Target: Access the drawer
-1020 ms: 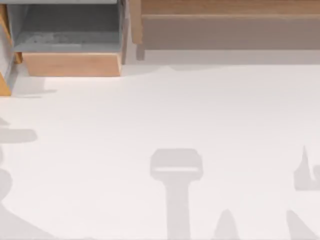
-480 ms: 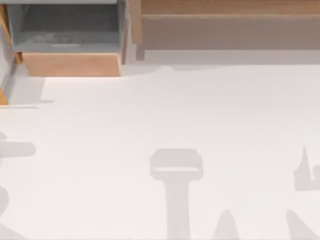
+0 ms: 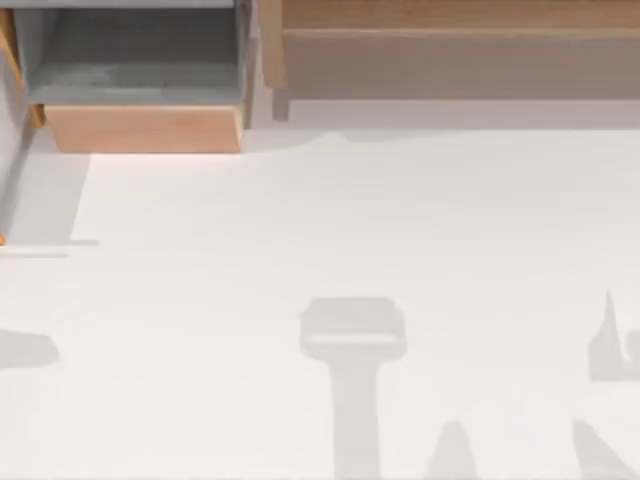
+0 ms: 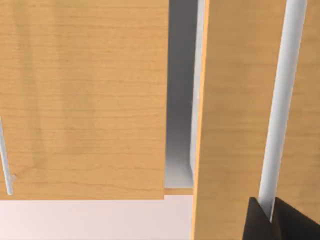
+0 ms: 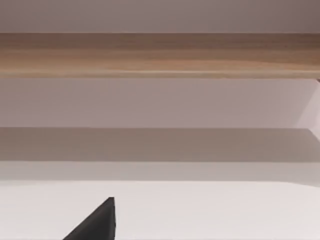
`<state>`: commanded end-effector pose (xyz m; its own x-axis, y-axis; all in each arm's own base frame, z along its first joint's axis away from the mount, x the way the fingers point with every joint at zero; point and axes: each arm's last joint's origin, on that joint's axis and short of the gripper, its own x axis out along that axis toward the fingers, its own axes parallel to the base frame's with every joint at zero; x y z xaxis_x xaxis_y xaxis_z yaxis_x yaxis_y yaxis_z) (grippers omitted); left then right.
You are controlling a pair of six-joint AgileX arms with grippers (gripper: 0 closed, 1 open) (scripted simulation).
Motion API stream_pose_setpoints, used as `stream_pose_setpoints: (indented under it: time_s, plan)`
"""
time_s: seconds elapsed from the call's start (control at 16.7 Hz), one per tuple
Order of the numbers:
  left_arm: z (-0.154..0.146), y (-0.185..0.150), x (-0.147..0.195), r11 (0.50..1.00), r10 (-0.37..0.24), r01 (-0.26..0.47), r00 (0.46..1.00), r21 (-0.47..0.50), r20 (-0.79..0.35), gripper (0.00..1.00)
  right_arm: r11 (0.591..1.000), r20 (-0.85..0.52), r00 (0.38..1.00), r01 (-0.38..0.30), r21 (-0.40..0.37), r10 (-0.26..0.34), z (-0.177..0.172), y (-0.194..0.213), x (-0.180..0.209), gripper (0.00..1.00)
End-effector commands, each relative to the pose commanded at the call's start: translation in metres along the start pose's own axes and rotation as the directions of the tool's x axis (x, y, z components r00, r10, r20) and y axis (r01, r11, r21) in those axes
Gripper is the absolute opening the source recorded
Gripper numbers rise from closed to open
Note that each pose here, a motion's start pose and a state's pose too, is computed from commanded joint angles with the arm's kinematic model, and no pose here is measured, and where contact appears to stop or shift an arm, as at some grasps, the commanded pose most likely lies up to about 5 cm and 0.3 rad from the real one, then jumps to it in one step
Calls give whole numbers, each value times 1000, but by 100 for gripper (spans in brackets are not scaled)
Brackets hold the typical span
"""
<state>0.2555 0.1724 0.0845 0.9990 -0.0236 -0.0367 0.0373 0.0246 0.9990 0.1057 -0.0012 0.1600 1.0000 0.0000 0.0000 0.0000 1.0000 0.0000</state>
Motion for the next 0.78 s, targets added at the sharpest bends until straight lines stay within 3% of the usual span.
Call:
stream_pose_setpoints:
  time_s: [0.36,0.78]
  plan:
    - [-1,3,-11,1000,13,-13,1000,11,-2,0,1000,0,1000,0,0,0,0,0,0,100]
    - [-1,3,-11,1000,13,-13,1000,11,-2,53,1000,0,1000,0,0,0,0,0,0,100]
